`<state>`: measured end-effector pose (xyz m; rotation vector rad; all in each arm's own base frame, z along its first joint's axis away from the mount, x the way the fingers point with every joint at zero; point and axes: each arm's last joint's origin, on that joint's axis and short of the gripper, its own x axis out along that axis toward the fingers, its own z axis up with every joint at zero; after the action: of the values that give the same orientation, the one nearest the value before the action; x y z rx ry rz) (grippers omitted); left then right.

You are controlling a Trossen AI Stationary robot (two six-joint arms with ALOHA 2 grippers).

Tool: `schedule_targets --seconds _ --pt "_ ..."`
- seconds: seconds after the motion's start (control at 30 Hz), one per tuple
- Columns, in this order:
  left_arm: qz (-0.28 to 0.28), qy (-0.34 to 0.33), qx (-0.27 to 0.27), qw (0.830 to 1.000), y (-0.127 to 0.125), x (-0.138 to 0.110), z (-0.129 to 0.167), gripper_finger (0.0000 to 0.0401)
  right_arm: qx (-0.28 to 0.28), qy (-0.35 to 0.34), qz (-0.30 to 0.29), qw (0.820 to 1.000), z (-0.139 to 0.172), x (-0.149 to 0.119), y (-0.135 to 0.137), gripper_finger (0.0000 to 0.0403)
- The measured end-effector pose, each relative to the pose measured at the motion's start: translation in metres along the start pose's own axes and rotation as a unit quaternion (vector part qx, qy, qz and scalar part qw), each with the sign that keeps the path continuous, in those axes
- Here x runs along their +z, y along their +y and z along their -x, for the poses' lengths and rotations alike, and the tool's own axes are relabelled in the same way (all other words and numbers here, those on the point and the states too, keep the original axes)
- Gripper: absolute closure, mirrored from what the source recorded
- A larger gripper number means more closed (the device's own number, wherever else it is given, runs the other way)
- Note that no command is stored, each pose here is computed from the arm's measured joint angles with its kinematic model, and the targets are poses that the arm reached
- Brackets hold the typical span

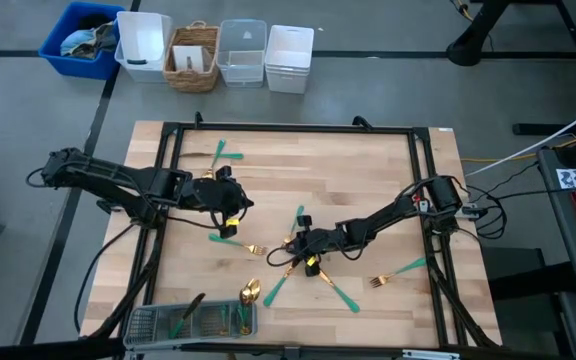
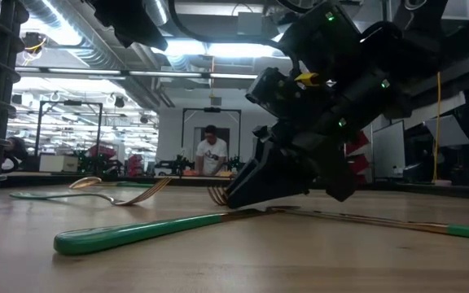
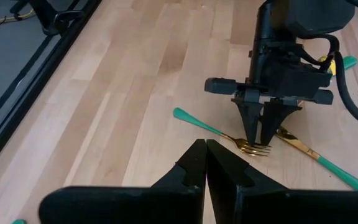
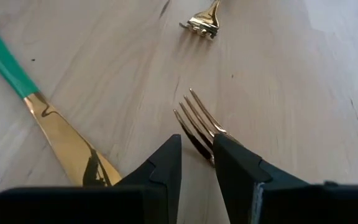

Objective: Sort silverware
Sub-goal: Put the middle fork into the cutlery rack

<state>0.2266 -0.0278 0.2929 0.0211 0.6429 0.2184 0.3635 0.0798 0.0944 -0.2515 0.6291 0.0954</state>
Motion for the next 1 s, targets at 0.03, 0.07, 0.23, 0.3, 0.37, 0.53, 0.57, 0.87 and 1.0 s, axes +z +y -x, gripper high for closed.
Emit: schedule_targets --seconds 0.03,0.07,0.23,0.3,0.37,0.53,0.57,0.87,1.0 --pt "-0.001 0.0 0.0 1.0 0.0 0.0 0.0 0.0396 0.0 0.0 -0.001 1.0 0.0 0.0 0.0 0.0306" --pt "-0.001 0.0 0.0 1.0 0.0 0.0 0.0 0.0396 0.0 0.0 -0.001 1.0 0.0 0.0 0.0 0.0306" --pt "-0.001 0.0 0.0 1.0 0.0 0.0 0.0 0.0396 0.004 -0.005 -0.011 1.0 0.0 0.001 0.0 0.0306" --pt "0.0 0.0 0.0 1.0 0.0 0.0 0.0 0.0396 0.003 -0.008 -0.021 1.0 0.0 0.001 0.0 0.0306" --pt "0.0 0.0 0.0 1.0 0.0 0.0 0.0 0.0396 0.001 -0.012 -0.024 1.0 -0.001 0.004 -0.001 0.0306" --pt "0.0 0.0 0.0 1.0 0.0 0.0 0.0 0.0396 -0.001 -0.022 -0.026 0.999 -0.002 0.012 -0.002 0.0306" --pt "0.001 0.0 0.0 1.0 0.0 0.0 0.0 0.0396 -0.001 -0.024 -0.027 0.999 -0.002 0.013 -0.002 0.0306" --pt "0.002 0.003 -0.018 1.0 -0.001 0.0 0.0 0.0396 0.001 -0.017 -0.025 1.0 -0.001 0.015 -0.002 0.0306" --pt "0.031 0.015 -0.062 0.997 -0.006 0.0 -0.007 0.0396 0.002 0.01 -0.019 1.0 0.011 0.02 -0.005 0.0306"
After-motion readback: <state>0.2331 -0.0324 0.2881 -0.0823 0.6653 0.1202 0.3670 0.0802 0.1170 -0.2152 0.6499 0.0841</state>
